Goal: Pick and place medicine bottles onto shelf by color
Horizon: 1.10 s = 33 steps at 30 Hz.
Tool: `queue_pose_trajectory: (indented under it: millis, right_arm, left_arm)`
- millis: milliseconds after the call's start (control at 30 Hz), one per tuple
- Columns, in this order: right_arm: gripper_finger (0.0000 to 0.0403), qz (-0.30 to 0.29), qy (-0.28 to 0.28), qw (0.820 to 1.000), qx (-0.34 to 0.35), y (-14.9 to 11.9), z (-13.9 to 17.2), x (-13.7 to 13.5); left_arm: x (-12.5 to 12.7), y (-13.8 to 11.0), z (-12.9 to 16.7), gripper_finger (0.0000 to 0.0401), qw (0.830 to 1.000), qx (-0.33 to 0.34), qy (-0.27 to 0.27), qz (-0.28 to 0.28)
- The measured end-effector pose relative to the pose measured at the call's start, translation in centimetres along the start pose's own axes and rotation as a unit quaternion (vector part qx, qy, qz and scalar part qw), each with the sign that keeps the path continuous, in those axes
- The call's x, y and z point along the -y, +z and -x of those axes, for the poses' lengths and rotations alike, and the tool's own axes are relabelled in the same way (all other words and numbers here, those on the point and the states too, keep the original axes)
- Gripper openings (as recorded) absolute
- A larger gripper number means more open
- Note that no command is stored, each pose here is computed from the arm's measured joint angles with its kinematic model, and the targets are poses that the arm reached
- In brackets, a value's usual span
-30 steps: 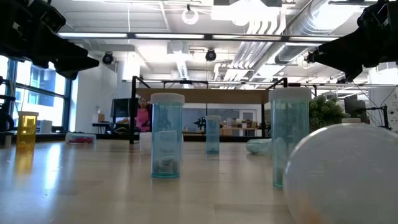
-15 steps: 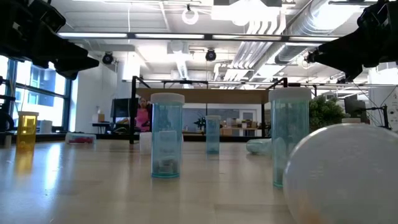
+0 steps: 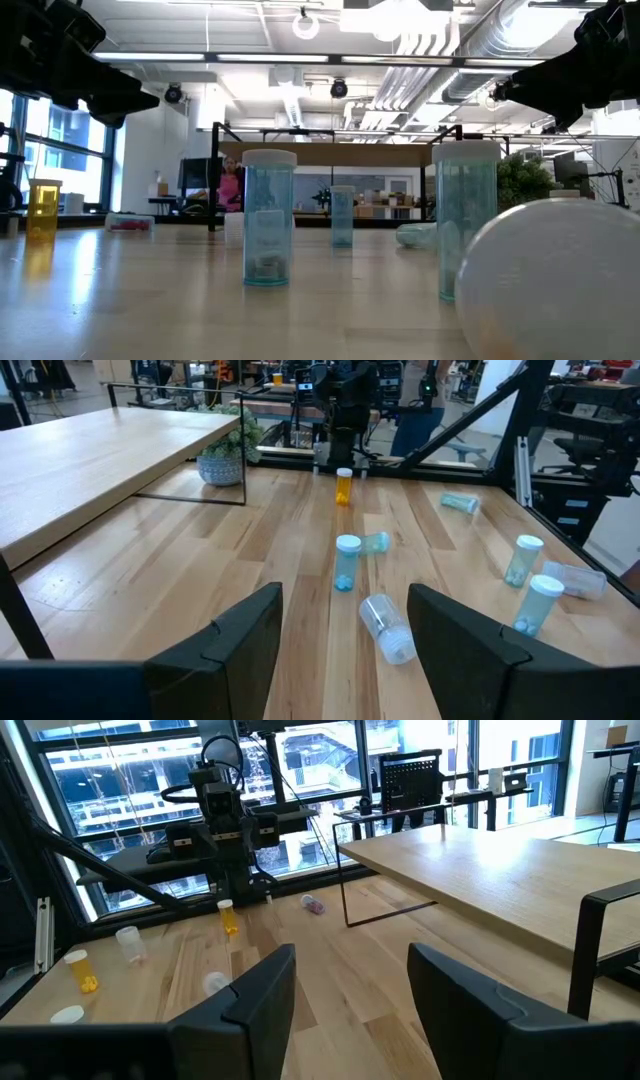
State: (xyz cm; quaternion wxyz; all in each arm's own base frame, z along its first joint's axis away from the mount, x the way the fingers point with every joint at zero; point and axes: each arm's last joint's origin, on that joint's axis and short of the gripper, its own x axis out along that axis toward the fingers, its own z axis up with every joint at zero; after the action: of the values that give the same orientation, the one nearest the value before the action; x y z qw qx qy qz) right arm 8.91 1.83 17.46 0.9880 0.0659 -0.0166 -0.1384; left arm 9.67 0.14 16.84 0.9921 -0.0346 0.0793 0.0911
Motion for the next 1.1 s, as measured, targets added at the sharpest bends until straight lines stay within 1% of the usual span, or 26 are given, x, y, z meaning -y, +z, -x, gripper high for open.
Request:
queue_pose_trajectory:
  millis: [133, 267, 367, 533, 700, 867, 1100]
  right_arm:
    - [0.0186, 0.0, 0.0, 1.0, 0.0, 0.0, 0.0, 0.0]
    - [0.0186, 0.0, 0.0, 1.0, 0.0, 0.0, 0.0, 0.0]
    - [0.0186, 0.0, 0.0, 1.0, 0.0, -0.01, 0.0, 0.0]
    - [0.0186, 0.0, 0.0, 1.0, 0.0, -0.01, 0.0, 0.0]
    - [0.0186, 0.0, 0.0, 1.0, 0.0, 0.0, 0.0, 0.0]
    - [0.0186, 0.0, 0.0, 1.0, 0.0, 0.0, 0.0, 0.0]
    - [0.0186, 0.0, 0.0, 1.0, 0.0, 0.01, 0.0, 0.0]
  left_arm:
    - [-0.01, 0.0, 0.0, 0.0207, 1.0, 0.0, 0.002, 0.0]
    - [-0.14, 0.01, 0.0, 0.0207, 1.0, 0.002, 0.023, 0.0]
    - [-0.12, 0.01, 0.0, 0.0207, 1.0, 0.002, 0.02, 0.001]
    - [-0.11, 0.02, 0.0, 0.0207, 0.999, 0.003, 0.018, 0.029]
    - [-0.09, 0.24, 0.0, 0.0207, 0.999, 0.014, 0.017, 0.041]
    - [-0.07, 0.48, 0.01, 0.0207, 0.997, 0.027, 0.014, 0.069]
    - [-0.05, 0.66, 0.02, 0.0207, 0.997, 0.036, 0.013, 0.074]
